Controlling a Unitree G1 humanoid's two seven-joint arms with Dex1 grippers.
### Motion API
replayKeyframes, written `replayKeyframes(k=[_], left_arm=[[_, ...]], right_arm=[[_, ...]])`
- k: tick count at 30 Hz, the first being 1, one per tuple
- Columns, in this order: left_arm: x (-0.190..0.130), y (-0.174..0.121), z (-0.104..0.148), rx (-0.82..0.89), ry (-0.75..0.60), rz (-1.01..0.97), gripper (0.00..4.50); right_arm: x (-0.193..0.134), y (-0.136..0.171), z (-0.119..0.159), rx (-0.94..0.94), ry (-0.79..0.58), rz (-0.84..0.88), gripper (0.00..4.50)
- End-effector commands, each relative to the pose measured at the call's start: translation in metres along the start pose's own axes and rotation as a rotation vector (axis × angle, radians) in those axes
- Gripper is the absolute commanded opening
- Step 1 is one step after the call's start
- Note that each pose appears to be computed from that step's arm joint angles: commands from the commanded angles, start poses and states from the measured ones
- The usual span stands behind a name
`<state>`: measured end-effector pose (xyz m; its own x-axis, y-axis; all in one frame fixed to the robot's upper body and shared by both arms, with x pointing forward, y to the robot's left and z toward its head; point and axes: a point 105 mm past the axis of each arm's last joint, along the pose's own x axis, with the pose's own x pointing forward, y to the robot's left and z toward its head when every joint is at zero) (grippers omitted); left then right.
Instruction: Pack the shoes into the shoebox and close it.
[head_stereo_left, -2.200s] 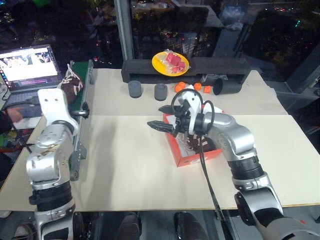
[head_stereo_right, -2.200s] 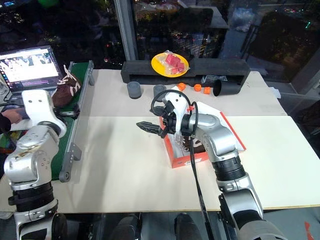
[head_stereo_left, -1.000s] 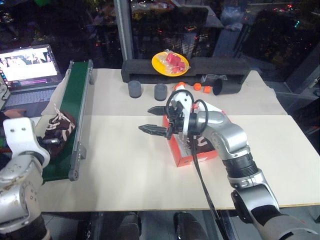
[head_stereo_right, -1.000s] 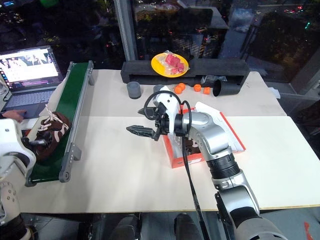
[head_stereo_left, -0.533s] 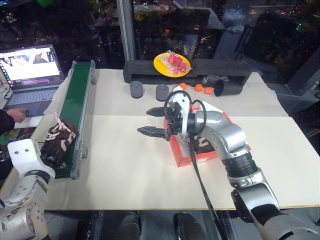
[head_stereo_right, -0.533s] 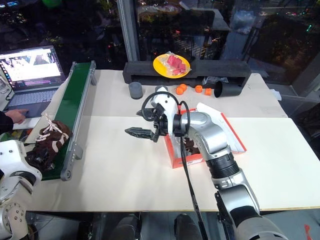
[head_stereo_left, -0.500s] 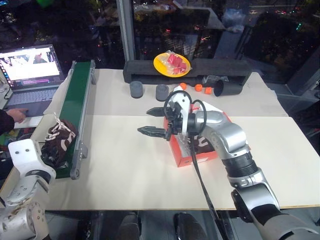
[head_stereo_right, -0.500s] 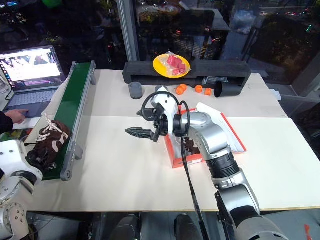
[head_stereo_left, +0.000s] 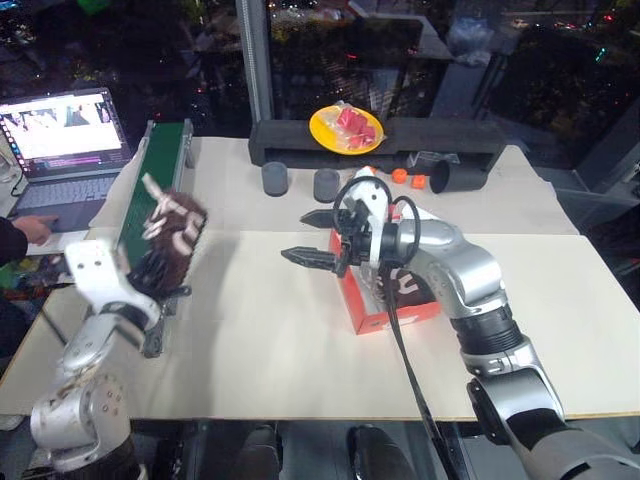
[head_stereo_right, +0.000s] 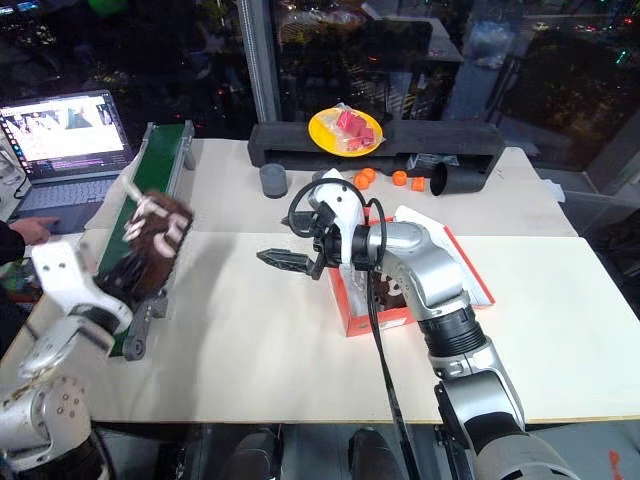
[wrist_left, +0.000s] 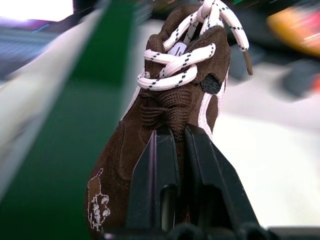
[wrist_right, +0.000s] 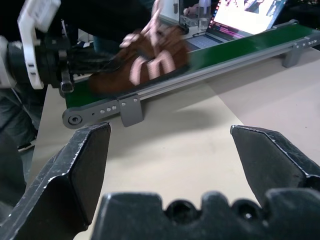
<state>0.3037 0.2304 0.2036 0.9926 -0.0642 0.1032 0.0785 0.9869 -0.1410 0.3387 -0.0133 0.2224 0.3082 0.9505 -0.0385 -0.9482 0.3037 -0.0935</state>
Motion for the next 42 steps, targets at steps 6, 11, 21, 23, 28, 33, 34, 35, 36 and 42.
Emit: replayKeyframes(k=[6,11,21,23,28,33,34,35,36,42], left_arm=[[0.034,-0.081,0.055,0.041,-0.09,-0.332,0.02],[0.044,-0.116,0.063,-0.006,-0.096,-0.467,0.02],[0.049,-0.143,0.059,-0.024,-0.072,-0.579,0.02],[0.049,-0.146,0.06,-0.026,-0.073,-0.594,0.02],[0.053,-0.133,0.068,0.017,-0.095,-0.553,0.02],[0.057,-0.126,0.074,0.022,-0.108,-0.538,0.02],[0.056,-0.13,0.073,0.018,-0.105,-0.555,0.02],[0.055,-0.135,0.072,0.014,-0.101,-0.571,0.02],[0.055,-0.138,0.071,0.011,-0.099,-0.58,0.02],[0.053,-0.156,0.069,-0.013,-0.094,-0.632,0.02]], right_arm=[[-0.03,-0.032,0.081,0.343,-0.408,-0.1,4.5],[-0.045,-0.048,0.092,0.501,-0.514,-0.153,4.5],[-0.052,-0.054,0.085,0.553,-0.516,-0.238,4.5],[-0.053,-0.056,0.082,0.558,-0.513,-0.254,4.5],[-0.076,-0.07,0.072,0.556,-0.508,-0.349,4.5],[-0.089,-0.076,0.07,0.546,-0.5,-0.391,4.5],[-0.087,-0.075,0.069,0.546,-0.495,-0.385,4.5],[-0.083,-0.073,0.068,0.544,-0.488,-0.377,4.5],[-0.081,-0.072,0.067,0.543,-0.484,-0.372,4.5],[-0.067,-0.066,0.067,0.556,-0.49,-0.336,4.5]])
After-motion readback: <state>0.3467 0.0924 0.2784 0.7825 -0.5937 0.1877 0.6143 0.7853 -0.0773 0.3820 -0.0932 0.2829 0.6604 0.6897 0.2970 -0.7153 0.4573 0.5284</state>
